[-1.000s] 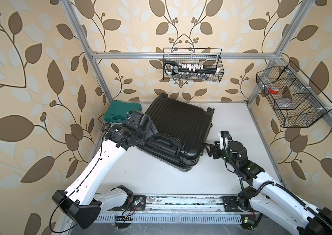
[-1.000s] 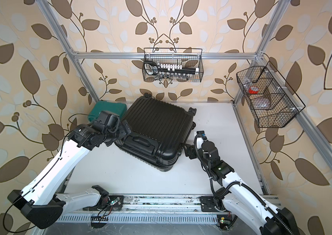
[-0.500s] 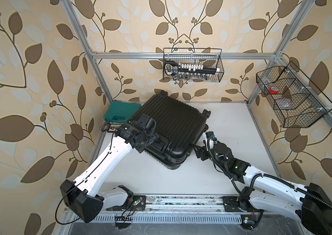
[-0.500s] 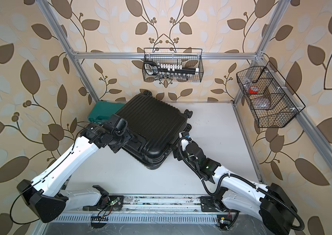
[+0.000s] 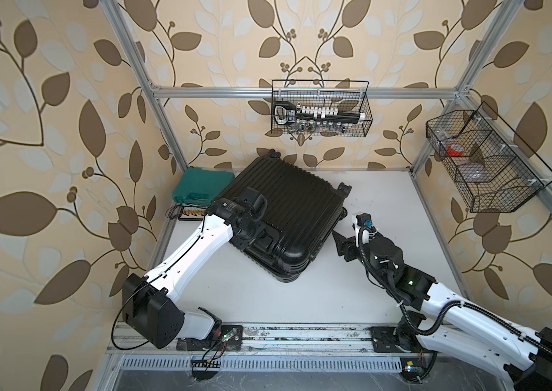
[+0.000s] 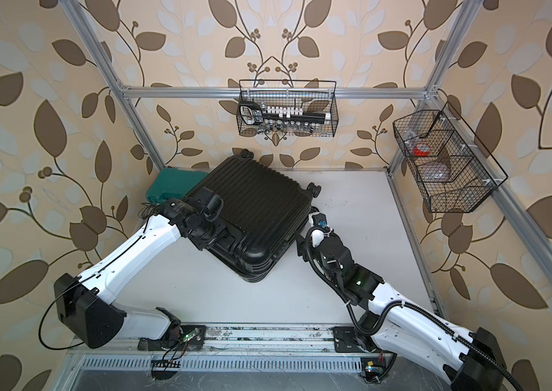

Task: Close the suitcase zippers
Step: Adjust the suitcase at the center of the board.

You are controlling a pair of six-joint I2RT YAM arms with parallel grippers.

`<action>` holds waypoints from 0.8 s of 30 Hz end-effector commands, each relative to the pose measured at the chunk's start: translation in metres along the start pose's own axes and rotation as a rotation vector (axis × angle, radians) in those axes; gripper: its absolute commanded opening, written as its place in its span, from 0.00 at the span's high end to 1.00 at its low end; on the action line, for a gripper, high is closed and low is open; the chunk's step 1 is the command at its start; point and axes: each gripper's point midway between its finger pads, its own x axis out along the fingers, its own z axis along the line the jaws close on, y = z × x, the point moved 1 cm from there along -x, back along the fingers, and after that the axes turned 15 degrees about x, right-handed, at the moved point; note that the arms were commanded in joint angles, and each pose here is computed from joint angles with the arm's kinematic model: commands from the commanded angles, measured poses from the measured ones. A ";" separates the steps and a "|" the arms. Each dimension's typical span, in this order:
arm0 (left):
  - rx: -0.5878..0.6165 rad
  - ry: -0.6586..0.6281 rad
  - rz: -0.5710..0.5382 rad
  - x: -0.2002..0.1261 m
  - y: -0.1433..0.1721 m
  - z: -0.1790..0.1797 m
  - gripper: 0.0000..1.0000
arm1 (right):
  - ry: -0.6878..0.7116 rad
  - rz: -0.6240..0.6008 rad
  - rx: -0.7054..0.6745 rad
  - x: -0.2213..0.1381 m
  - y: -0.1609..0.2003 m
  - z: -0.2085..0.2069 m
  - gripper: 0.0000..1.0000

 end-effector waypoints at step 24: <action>0.849 0.280 -0.198 0.004 -0.094 -0.088 0.74 | 0.047 0.108 -0.031 0.017 -0.025 -0.031 0.24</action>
